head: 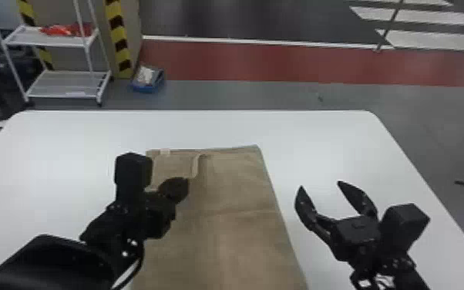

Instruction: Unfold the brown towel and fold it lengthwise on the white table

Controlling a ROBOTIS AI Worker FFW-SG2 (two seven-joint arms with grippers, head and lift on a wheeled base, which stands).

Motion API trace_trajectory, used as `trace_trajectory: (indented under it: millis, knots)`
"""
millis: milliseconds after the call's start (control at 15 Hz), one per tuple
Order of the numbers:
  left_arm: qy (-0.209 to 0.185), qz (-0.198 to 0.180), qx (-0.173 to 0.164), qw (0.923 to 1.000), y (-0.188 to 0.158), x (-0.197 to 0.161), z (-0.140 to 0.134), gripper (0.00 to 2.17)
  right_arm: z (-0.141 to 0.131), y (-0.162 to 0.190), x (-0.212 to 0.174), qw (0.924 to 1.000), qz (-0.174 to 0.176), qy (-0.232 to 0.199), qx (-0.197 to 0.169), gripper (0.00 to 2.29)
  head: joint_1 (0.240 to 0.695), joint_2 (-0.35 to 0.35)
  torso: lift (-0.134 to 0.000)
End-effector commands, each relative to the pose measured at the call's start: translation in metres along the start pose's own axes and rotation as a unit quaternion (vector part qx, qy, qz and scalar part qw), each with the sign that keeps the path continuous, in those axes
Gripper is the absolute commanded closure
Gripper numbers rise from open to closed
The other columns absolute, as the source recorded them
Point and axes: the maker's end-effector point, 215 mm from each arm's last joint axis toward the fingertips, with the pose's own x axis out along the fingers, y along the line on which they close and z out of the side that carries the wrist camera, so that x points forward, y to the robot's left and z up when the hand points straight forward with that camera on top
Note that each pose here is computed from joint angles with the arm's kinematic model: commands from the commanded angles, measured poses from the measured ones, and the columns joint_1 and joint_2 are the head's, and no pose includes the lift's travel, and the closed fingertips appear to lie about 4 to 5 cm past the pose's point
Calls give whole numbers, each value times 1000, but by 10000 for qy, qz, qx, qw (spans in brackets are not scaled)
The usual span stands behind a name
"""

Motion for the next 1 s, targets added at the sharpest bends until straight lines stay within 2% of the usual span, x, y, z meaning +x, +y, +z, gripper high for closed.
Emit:
trace_trajectory:
  millis: [0,67,133,200,267,333,467,600,733,867,933]
  knots:
    - [312,-635,88,9975,-79,-7,-9,1379,-5,-3,1,9999,-69,79,53,113,695,-144,-123]
    - [307,-798,135,9963,-101,-7,-8,1379,-7,-3,0,9999,-85,109,60,113,695,-205,-123]
    - [274,-976,189,9947,-125,-4,-3,1376,-10,-5,0,9998,-107,137,72,117,695,-238,-123]
    - [271,-1071,228,9936,-140,0,-1,1160,-11,-4,-1,9998,-104,153,99,127,695,-269,-123]
    - [269,-977,268,9945,-143,6,0,421,-13,-4,-1,9997,-104,167,109,130,695,-297,-123]
    - [243,-888,295,9953,-138,8,2,2,-14,-4,-2,9997,-98,176,104,130,695,-316,-123]
    - [75,-522,297,9982,-111,9,9,-2,-25,3,0,9996,-33,246,119,151,695,-339,-123]
    - [1,-150,181,9997,-76,6,10,33,-34,14,1,9994,86,319,126,184,695,-323,-123]
    - [-112,113,34,9999,-46,1,9,33,-40,26,3,9990,229,368,130,194,695,-269,-123]
    - [-521,403,-39,9978,-20,-5,24,33,-52,50,3,9972,548,472,172,228,695,-227,-123]
    - [-593,499,-67,9970,-11,-6,26,33,-57,60,3,9964,647,526,152,306,695,-202,-123]
